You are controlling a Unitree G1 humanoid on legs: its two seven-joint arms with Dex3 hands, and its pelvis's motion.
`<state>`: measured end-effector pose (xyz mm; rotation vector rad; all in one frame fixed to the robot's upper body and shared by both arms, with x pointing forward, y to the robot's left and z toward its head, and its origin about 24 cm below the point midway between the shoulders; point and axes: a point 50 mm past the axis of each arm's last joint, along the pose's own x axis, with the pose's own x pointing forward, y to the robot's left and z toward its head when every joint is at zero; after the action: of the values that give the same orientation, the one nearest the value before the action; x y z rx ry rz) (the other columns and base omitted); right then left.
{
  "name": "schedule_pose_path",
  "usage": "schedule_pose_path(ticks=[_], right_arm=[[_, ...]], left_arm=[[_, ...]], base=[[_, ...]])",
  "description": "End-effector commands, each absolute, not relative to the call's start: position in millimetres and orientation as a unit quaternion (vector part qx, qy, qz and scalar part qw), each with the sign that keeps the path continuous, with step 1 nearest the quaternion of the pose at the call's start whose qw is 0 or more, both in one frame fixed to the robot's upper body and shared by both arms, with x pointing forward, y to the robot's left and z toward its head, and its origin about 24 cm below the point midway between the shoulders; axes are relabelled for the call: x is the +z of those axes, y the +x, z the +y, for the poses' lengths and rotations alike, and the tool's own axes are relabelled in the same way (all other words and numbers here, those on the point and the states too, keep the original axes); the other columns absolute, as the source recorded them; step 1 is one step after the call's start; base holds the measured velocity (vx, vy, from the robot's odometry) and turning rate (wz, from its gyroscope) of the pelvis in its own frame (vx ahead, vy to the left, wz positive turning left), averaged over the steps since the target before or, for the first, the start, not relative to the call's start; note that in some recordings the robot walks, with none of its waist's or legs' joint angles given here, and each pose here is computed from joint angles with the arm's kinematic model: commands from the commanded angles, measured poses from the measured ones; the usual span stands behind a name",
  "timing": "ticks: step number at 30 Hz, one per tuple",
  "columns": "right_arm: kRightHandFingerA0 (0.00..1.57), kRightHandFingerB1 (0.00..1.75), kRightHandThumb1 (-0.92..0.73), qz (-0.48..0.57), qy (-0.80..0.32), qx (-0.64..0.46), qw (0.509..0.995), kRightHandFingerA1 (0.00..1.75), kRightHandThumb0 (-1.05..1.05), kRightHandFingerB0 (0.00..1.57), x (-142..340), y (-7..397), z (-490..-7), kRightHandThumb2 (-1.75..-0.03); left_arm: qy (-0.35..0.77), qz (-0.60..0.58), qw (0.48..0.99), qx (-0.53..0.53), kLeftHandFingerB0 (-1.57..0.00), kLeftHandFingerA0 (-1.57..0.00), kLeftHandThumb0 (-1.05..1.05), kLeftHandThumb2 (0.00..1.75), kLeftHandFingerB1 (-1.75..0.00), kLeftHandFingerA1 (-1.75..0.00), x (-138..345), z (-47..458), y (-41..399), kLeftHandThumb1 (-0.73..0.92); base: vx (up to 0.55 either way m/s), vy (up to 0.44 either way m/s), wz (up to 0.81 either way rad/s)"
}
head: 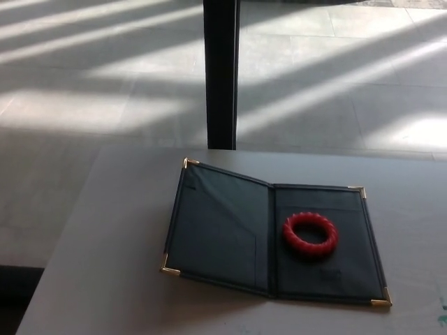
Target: There is a diary kept infront of the robot and the robot uses its right hand to grab its cover and puses it to the left to open it.
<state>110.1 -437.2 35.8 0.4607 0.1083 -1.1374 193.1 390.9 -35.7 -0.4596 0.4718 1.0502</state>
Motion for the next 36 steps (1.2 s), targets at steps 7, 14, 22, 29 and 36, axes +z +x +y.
schedule_pose_path(ticks=[7, 14, 22, 29, 36], right_arm=[[0.73, 0.95, -0.92, 0.067, 0.223, -0.490, 0.840, 1.15, -0.77, 0.53, 21.7, 118.9, -420.4, -0.79], [0.75, 0.95, -0.92, 0.072, 0.223, -0.497, 0.836, 1.12, -0.75, 0.57, 24.4, 121.4, -418.6, -0.78], [0.78, 0.91, -0.73, 0.074, 0.217, -0.496, 0.837, 1.06, -0.75, 0.60, 25.2, 115.6, -416.0, -1.17], [0.77, 0.99, -0.92, 0.085, 0.214, -0.492, 0.840, 1.17, -0.77, 0.56, 21.4, 121.5, -417.3, -0.78], [0.78, 0.91, -0.73, 0.109, 0.209, -0.493, 0.837, 1.06, -0.73, 0.61, 10.7, 101.8, -412.1, -1.17]], left_arm=[[-0.171, 0.238, 0.822, 0.488, -0.30, -0.36, -0.84, 1.03, -0.98, -1.26, -42.3, 391.4, 183.5, 0.92], [-0.175, 0.238, 0.826, 0.481, -0.30, -0.34, -0.90, 1.13, -0.82, -0.95, -45.6, 391.7, 176.7, 0.92], [-0.156, 0.253, 0.813, 0.500, -0.28, -0.34, -0.81, 1.02, -0.84, -1.11, -46.5, 394.4, 173.2, 0.92], [-0.150, 0.257, 0.807, 0.510, -0.34, -0.38, -0.81, 1.05, -0.96, -1.09, -52.0, 394.5, 161.8, 0.92], [-0.129, 0.270, 0.808, 0.508, -0.34, -0.41, -0.83, 1.04, -0.90, -1.10, -55.9, 399.1, 142.2, 0.92]], base=[[0.00, 0.000, 0.00], [0.00, 0.000, 0.00], [0.00, 0.000, 0.00], [0.00, 0.000, 0.00], [0.00, 0.000, 0.00]])
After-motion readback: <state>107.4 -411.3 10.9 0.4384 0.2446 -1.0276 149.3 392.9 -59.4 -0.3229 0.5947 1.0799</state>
